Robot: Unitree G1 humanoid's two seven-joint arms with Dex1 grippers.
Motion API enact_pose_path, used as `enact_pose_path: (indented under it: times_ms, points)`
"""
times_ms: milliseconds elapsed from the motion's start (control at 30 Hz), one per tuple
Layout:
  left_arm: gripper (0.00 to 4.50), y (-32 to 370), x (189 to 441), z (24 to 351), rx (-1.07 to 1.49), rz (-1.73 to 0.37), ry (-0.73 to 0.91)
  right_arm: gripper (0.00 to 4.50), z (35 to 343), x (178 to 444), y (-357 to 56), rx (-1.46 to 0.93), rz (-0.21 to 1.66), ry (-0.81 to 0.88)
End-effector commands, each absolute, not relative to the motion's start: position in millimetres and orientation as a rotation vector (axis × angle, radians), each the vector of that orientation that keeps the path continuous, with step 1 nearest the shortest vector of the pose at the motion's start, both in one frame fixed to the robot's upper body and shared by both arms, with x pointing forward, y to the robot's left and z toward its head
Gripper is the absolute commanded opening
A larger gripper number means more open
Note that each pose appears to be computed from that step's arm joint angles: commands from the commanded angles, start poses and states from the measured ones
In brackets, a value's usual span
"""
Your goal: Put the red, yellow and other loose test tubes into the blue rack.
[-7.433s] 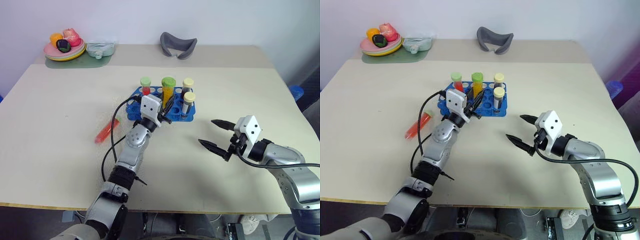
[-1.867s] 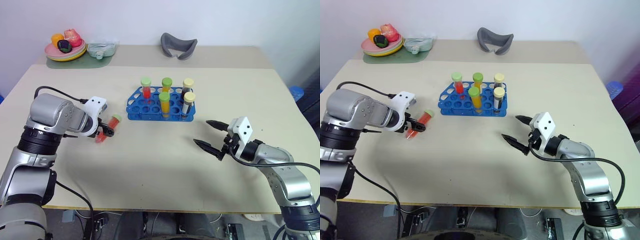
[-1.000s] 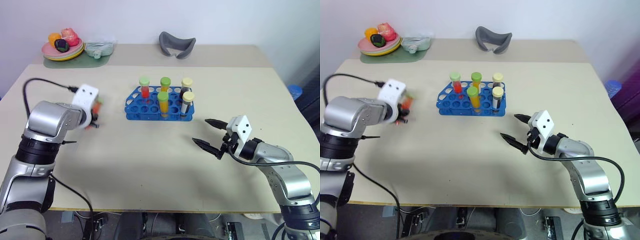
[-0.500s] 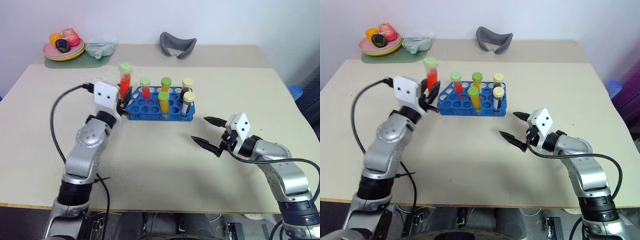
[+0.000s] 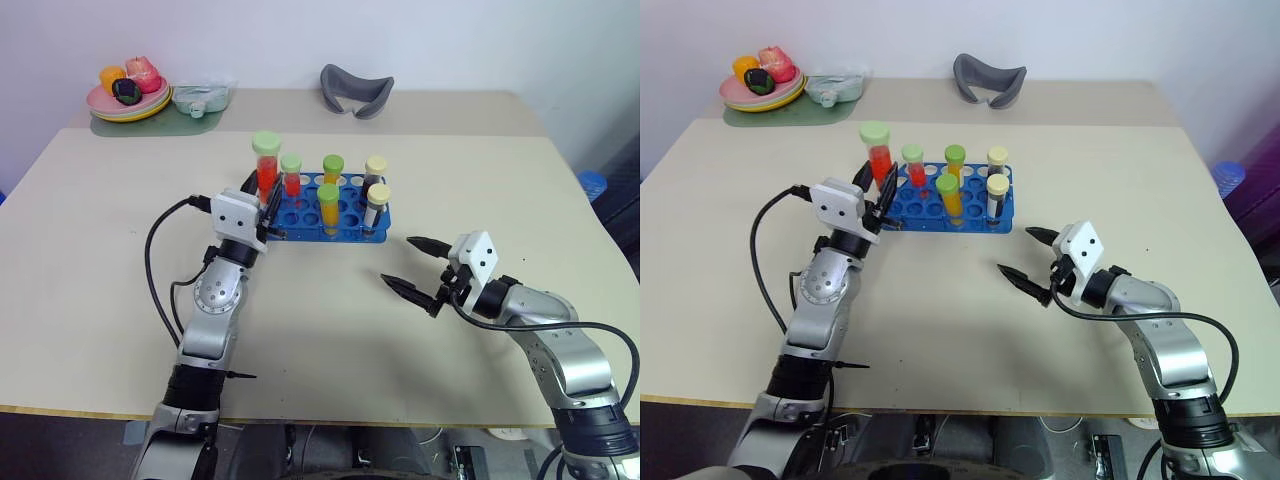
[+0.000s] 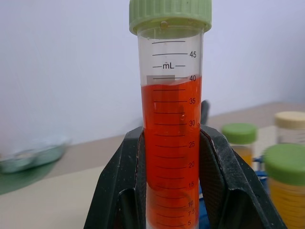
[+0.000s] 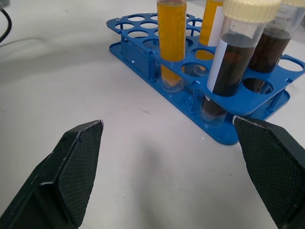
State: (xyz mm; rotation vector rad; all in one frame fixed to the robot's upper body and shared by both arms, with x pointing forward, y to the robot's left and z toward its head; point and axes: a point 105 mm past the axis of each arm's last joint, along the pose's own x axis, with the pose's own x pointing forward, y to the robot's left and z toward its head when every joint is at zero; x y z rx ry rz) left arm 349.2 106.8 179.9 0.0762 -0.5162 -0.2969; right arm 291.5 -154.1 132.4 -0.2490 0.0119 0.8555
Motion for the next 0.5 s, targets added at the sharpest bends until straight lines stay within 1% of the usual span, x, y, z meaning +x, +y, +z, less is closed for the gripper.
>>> enact_pose_path:
  times_ms: [33,200,500]
  points:
    - [1.12,105.6,354.5,183.6,0.060,-0.301,-0.558,4.50,141.6,292.4,-151.2,-0.253,0.865,-0.036]
    - [1.12,98.4,360.8,172.2,0.074,-0.317,-0.545,4.50,141.3,292.3,-150.0,-0.248,0.862,-0.042]
    - [1.12,94.7,363.1,158.0,0.061,-0.340,-0.549,4.50,143.5,291.5,-150.7,-0.245,0.843,-0.056]
